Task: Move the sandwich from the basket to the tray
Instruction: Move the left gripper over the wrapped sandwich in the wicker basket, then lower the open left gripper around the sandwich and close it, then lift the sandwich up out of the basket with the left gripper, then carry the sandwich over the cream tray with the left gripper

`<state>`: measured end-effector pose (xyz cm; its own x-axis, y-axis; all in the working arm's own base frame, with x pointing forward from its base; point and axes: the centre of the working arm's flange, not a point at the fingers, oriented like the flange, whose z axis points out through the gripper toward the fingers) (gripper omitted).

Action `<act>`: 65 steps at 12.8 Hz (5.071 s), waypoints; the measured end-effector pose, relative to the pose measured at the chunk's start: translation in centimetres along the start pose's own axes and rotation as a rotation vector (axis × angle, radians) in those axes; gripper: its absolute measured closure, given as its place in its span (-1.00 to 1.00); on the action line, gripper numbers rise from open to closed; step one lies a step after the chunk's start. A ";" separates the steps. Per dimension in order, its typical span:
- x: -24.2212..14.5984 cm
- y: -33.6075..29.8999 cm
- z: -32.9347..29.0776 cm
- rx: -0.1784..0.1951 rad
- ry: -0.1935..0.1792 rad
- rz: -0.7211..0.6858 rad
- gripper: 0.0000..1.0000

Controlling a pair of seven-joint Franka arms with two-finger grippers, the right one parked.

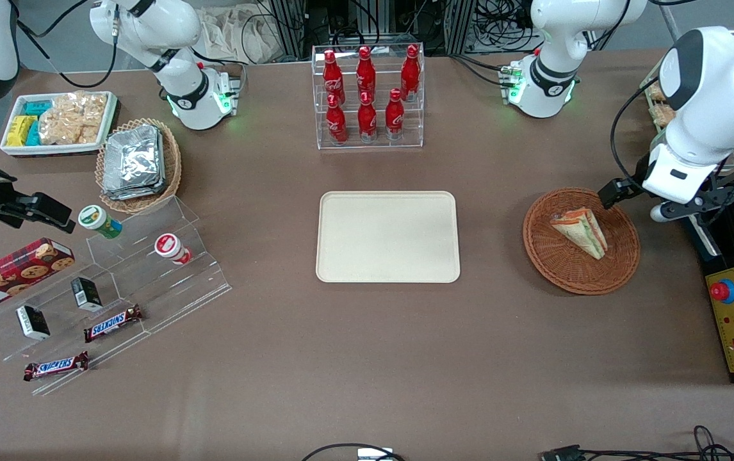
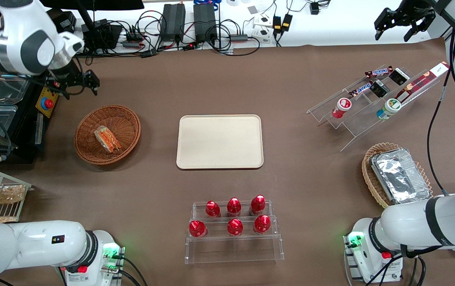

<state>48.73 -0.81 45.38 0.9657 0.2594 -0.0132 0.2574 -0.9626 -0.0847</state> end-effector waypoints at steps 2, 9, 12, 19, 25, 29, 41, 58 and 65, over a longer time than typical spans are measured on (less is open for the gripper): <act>-0.6 -1.5 2.4 -0.005 -0.002 -0.035 -1.00; -3.7 -3.4 11.6 -0.094 0.035 -0.195 -1.00; -4.5 -3.5 13.8 -0.105 0.056 -0.230 -1.00; -4.0 -3.0 18.5 -0.125 0.081 -0.289 -1.00; -4.2 -2.8 21.4 -0.134 0.087 -0.316 -1.00; -4.9 -2.8 23.1 -0.142 0.104 -0.322 -0.88; -3.6 -1.2 17.3 -0.118 0.092 -0.084 0.52; -10.4 19.9 5.4 -0.057 0.141 0.546 0.66; -12.4 28.6 7.9 -0.119 0.057 0.502 0.66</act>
<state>43.86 -30.92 35.29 0.9707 -0.2383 0.0314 -0.2393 -0.9704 0.0321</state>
